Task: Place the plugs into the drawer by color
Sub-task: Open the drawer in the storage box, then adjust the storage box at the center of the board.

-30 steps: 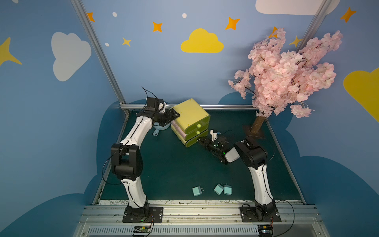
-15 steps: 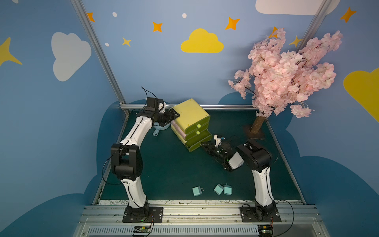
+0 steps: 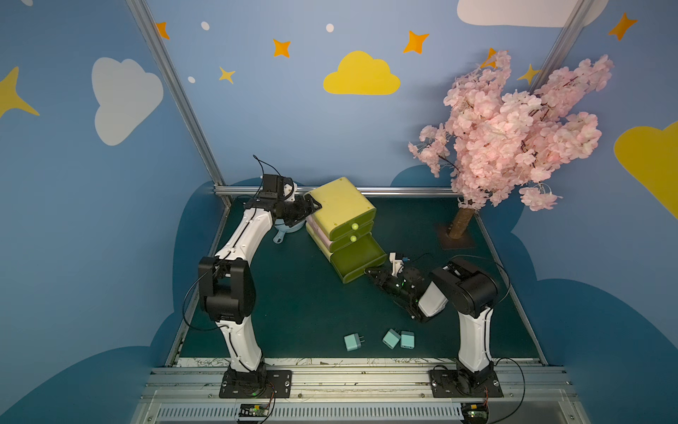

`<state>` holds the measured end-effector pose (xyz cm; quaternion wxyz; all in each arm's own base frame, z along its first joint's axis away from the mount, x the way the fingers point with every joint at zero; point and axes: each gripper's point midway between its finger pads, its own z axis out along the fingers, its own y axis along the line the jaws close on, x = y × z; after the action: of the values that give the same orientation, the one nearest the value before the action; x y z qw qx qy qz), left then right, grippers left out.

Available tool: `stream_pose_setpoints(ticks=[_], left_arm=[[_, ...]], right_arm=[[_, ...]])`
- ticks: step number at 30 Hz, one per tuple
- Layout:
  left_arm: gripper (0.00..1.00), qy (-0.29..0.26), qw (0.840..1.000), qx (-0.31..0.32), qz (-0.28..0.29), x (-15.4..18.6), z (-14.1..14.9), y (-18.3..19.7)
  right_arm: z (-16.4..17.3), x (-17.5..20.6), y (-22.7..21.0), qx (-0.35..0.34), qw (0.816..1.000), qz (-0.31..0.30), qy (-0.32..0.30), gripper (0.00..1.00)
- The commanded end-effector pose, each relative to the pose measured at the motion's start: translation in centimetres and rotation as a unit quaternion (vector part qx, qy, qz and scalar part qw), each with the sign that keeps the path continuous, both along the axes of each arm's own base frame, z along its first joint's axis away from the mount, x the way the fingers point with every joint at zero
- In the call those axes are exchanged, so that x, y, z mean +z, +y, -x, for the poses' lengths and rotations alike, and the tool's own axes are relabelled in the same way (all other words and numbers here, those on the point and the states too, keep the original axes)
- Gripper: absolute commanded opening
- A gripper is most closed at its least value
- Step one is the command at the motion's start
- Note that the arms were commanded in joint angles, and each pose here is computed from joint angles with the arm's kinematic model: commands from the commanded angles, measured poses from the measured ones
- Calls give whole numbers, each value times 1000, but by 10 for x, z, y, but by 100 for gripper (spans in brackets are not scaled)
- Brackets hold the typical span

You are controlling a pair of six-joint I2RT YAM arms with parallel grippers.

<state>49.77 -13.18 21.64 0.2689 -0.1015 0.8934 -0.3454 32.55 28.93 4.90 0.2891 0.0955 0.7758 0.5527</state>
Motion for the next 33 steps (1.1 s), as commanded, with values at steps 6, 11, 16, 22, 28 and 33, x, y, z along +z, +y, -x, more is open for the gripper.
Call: stream_pose_setpoints(ticks=[6,11,16,22,28,33], left_arm=[[87,56,998,8,-35,-40,9,6],[87,44,998,9,-37,-29,13,7],[87,14,999,16,-38,1,18,5],[88,-15,997,47,-51,29,25,12],[88,-33,996,70,-37,46,17,6],[93,-40,996,60,-51,54,20,-5]], right_arm=[[28,-14,4,45,998,31,13,29],[31,10,-17,55,998,27,-20,54],[44,38,-32,82,995,36,-37,68],[49,94,-57,87,954,273,-91,59],[-18,199,-57,17,893,376,-248,62],[-85,228,-33,49,890,390,-230,74]])
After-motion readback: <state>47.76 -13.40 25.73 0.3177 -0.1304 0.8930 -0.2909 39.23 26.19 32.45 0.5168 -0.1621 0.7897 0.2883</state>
